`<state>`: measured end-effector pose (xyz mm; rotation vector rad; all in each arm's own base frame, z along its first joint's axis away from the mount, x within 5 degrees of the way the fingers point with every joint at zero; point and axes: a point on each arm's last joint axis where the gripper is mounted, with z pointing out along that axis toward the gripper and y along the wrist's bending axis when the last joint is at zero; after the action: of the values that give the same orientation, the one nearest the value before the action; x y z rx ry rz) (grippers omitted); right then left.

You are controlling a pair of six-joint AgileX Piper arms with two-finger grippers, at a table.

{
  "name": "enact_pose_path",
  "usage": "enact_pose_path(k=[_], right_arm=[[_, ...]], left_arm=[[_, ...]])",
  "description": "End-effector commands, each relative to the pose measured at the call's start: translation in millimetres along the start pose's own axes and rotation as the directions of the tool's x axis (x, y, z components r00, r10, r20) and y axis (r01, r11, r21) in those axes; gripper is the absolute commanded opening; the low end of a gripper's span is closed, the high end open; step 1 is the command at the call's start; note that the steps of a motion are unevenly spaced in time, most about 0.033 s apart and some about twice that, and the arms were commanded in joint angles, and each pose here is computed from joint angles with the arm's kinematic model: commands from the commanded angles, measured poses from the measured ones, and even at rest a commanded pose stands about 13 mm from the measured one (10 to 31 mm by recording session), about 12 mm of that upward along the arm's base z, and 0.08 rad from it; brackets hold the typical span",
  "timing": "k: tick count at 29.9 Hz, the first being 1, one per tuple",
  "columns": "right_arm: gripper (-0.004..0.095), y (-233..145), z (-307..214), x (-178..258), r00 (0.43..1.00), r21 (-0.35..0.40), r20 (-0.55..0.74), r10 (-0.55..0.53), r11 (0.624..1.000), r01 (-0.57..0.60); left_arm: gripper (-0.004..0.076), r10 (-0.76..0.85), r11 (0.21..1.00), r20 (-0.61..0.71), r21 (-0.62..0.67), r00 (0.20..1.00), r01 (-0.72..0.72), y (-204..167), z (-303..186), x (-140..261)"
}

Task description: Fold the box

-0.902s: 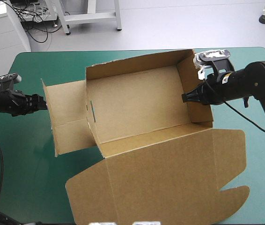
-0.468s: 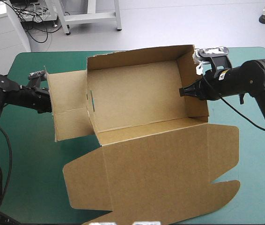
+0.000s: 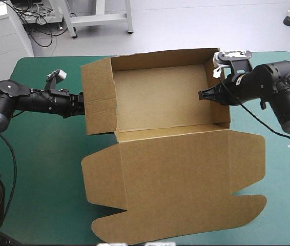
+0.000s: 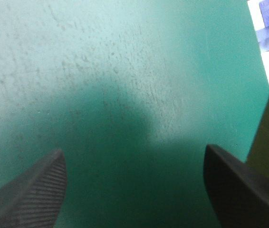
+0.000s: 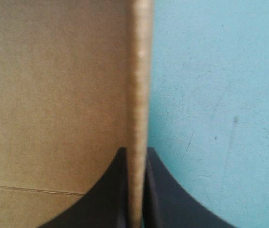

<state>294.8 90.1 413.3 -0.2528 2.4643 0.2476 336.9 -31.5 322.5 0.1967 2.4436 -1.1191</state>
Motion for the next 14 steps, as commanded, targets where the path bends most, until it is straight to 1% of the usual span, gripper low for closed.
enact_pose_path(k=[1, 9, 14], right_arm=[[-0.0008, 1, -19, -11, 0.992, -0.01, 0.124, 0.017, 1.0, -0.016], [-0.0008, -1, -6, -13, 0.995, -0.005, 0.099, 0.027, 1.0, -0.027], [-0.0008, -2, -1, -13, 0.995, 0.005, 0.089, 0.036, 0.999, -0.037]], left_arm=[[0.0564, 0.048, 0.989, 0.015, 0.137, 0.999, -0.05, -37, -14, 2], [0.0554, 0.109, 0.978, 0.03, 0.178, 0.994, -0.113, -65, -16, 6], [0.0554, 0.129, 0.967, 0.08, 0.209, 0.988, -0.144, -81, -28, 7]])
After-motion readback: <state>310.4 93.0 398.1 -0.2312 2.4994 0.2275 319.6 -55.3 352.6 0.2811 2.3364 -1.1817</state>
